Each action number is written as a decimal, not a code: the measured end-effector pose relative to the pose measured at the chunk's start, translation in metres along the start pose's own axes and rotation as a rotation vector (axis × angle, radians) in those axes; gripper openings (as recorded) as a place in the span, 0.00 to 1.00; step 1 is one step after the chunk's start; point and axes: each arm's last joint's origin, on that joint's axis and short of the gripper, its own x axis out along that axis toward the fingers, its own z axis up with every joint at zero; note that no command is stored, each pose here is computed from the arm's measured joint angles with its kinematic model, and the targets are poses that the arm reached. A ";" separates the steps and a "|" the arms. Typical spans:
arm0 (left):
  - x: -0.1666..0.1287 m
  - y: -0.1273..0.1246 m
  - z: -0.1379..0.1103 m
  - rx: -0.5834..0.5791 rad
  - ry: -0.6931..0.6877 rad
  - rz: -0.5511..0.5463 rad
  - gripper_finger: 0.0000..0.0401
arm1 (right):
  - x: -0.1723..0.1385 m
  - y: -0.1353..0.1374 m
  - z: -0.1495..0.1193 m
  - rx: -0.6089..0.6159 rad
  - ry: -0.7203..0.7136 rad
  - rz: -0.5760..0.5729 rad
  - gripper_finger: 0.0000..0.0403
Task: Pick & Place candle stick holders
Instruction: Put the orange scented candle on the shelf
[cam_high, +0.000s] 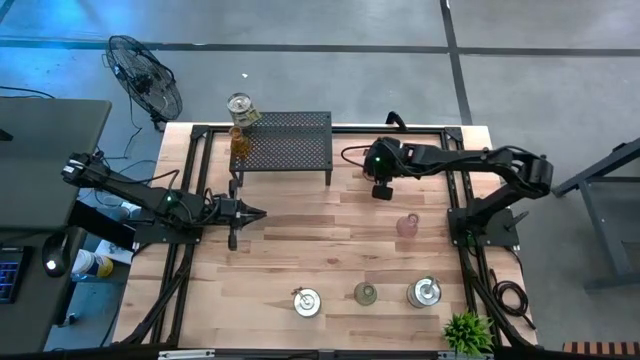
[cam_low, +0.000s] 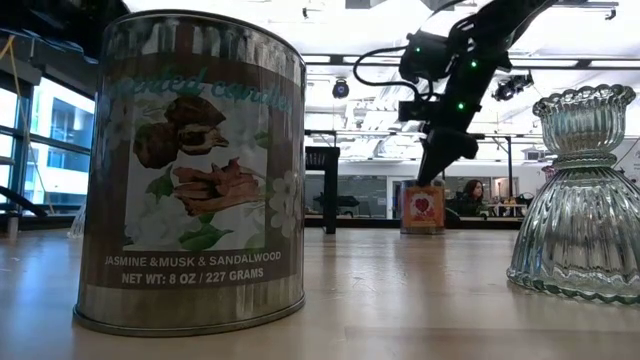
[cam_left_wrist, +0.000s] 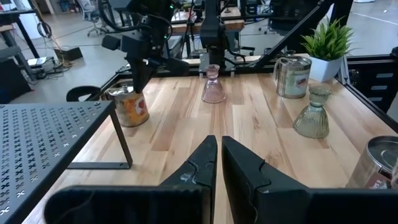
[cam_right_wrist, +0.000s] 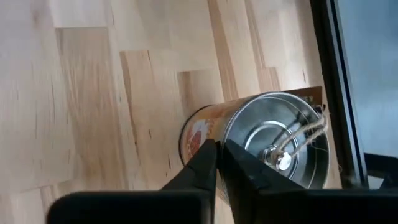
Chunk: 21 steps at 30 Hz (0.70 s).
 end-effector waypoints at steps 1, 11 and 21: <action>0.000 0.000 0.000 0.000 0.000 0.000 0.05 | -0.001 0.001 0.000 -0.012 -0.002 0.002 0.02; 0.000 0.000 0.000 0.000 0.000 0.001 0.05 | -0.020 0.019 -0.002 -0.049 -0.016 0.077 0.01; 0.000 0.000 0.000 -0.001 -0.001 0.010 0.05 | -0.036 0.067 0.007 -0.043 -0.061 0.248 0.01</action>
